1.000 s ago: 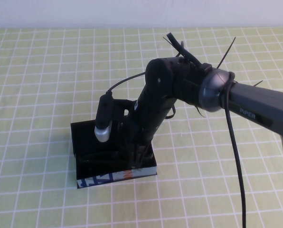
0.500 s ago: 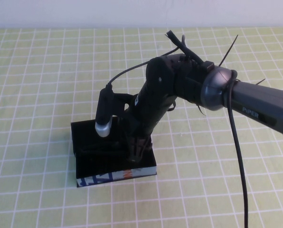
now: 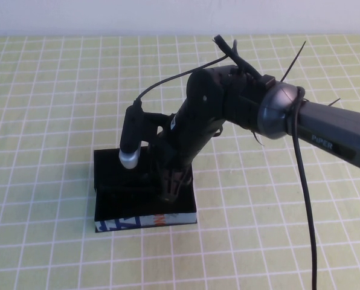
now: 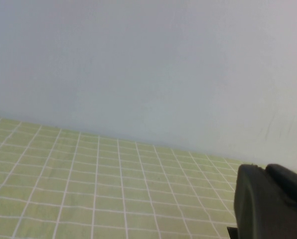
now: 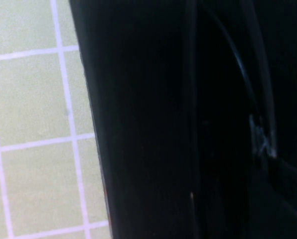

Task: Return glasses to glasses case
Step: Place the glasses in the glasses case

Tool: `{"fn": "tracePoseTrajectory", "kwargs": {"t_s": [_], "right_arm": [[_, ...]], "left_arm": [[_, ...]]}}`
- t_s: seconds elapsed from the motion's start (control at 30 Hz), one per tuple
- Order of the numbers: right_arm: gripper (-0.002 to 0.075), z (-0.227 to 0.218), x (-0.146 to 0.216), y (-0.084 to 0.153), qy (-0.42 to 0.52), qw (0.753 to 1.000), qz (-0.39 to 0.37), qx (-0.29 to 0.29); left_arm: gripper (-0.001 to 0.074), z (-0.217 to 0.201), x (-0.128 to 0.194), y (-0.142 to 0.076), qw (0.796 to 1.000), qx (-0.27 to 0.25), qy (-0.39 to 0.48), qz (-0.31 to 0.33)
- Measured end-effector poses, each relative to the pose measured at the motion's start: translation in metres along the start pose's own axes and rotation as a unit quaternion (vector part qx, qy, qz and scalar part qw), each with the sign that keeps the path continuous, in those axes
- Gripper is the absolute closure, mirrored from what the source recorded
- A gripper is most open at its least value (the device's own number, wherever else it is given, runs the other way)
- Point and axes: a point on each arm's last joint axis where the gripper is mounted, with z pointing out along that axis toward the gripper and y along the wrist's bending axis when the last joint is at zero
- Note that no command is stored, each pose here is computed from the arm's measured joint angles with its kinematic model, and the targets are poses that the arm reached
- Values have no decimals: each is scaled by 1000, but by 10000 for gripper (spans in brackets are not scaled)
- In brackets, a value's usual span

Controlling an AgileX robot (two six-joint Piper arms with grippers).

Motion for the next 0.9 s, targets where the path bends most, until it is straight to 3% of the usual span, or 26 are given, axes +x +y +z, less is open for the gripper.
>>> {"fn": "tracePoseTrajectory", "kwargs": {"t_s": [0.2, 0.3, 0.77, 0.9], "right_arm": [[501, 0, -1, 0, -5, 1000, 3, 1], [463, 0, -1, -1, -7, 1000, 3, 3], [452, -14, -6, 3, -23, 1000, 14, -9], [540, -18, -5, 1, -25, 1000, 17, -5]], "left_arm": [[738, 0, 0, 0, 1000, 0, 0, 0], [738, 0, 0, 0, 1000, 0, 0, 0], [738, 0, 0, 0, 1000, 0, -1, 0], [738, 0, -6, -2, 999, 9, -33, -9]]}}
